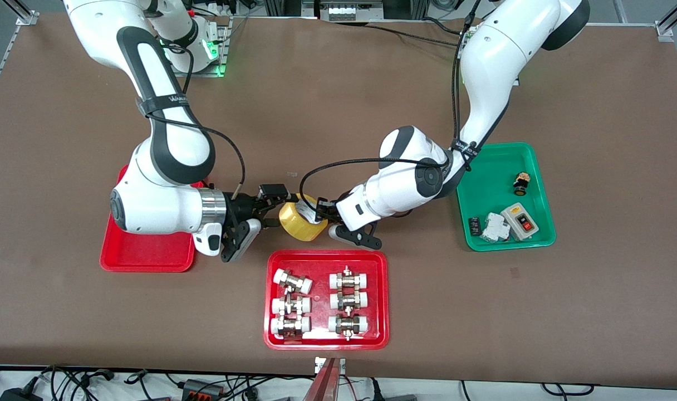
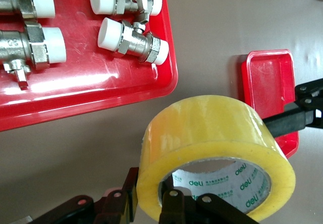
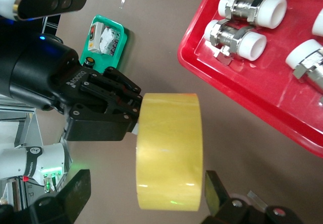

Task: Left arm passes tape to right arm into tray
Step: 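Close the right gripper on the tape held by the left gripper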

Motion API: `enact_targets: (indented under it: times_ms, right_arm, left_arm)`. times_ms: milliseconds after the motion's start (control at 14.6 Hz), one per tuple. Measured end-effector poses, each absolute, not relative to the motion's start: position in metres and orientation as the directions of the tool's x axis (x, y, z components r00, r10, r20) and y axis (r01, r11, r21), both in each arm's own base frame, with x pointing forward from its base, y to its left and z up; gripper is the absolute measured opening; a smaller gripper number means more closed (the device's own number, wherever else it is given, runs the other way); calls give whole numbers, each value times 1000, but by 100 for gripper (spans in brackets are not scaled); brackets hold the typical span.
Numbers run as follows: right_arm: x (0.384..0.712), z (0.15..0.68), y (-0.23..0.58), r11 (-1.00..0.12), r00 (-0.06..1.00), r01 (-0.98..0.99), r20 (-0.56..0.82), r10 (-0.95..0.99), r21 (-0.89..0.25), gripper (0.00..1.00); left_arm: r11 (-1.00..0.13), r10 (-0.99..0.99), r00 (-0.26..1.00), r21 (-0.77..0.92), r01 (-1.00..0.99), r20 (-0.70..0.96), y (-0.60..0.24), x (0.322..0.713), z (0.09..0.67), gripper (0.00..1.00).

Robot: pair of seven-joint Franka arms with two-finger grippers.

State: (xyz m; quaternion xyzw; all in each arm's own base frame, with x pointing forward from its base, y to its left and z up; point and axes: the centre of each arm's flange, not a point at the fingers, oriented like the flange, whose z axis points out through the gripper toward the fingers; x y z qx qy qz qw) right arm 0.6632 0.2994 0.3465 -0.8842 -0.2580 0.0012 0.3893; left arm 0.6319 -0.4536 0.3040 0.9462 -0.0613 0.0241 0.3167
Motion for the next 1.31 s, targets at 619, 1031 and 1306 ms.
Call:
enact_targets:
  times_ms: [619, 1031, 1306]
  right_arm:
    - [661, 343, 301, -582, 862, 462, 182, 474, -669, 100]
    - [660, 338, 304, -591, 862, 460, 172, 477, -663, 100]
    - [660, 335, 304, -593, 863, 457, 169, 477, -663, 100]
  left_arm:
    - [-792, -100, 991, 596, -130, 83, -453, 632, 302, 22]
    - [-792, -100, 991, 596, -130, 84, -453, 632, 303, 22]
    - [-792, -100, 991, 597, -131, 85, -453, 633, 303, 22]
